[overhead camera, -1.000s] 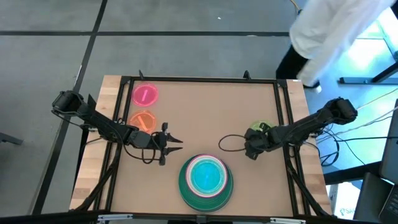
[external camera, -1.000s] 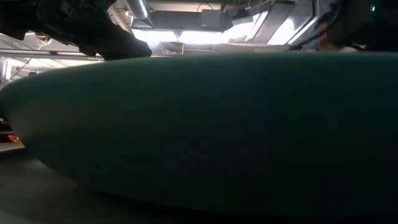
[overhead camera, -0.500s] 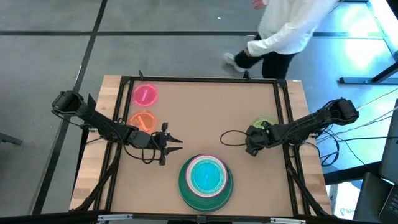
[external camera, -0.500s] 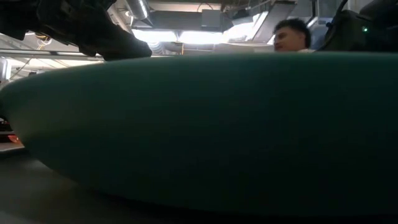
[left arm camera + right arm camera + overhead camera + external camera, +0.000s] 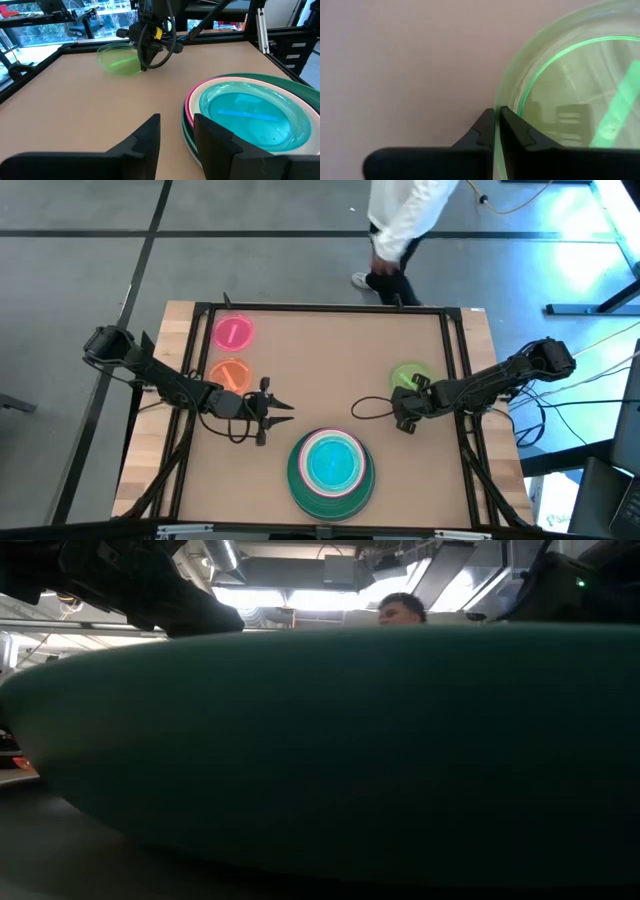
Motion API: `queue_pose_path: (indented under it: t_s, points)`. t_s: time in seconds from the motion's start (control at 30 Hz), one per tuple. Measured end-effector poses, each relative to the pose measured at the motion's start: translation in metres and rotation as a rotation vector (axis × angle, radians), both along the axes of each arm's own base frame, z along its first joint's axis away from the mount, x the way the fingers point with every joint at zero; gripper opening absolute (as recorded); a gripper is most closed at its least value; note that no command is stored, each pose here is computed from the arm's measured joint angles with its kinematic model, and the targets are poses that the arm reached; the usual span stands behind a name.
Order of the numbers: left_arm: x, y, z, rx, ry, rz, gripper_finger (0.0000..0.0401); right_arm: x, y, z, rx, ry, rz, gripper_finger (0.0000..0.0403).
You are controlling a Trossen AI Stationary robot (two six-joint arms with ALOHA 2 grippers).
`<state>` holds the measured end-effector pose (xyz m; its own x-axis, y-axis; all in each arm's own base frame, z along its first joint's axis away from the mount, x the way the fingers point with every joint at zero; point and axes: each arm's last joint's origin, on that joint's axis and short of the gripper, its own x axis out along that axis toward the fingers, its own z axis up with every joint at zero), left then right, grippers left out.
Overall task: Stack plastic plates
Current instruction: Stack the light green plate on top of the light blue plate
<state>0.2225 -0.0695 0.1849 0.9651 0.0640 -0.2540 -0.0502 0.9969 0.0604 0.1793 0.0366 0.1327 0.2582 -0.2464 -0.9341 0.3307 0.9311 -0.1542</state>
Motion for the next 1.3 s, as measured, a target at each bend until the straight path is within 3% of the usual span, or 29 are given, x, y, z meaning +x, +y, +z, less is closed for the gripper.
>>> queue_pose_path:
  t_s: [0.67, 1.03, 1.3]
  points:
    - [0.000, 0.000, 0.000, 0.000, 0.000, 0.000, 0.0111, 0.048, 0.017, 0.027, 0.083, -0.467, 0.411, 0.0001]
    - [0.000, 0.000, 0.000, 0.000, 0.000, 0.000, 0.0111, 0.057, 0.049, 0.053, 0.033, -0.773, 0.698, 0.0001]
    - [0.000, 0.000, 0.000, 0.000, 0.000, 0.000, 0.0111, 0.056, 0.073, 0.069, 0.099, -0.972, 0.865, 0.0001]
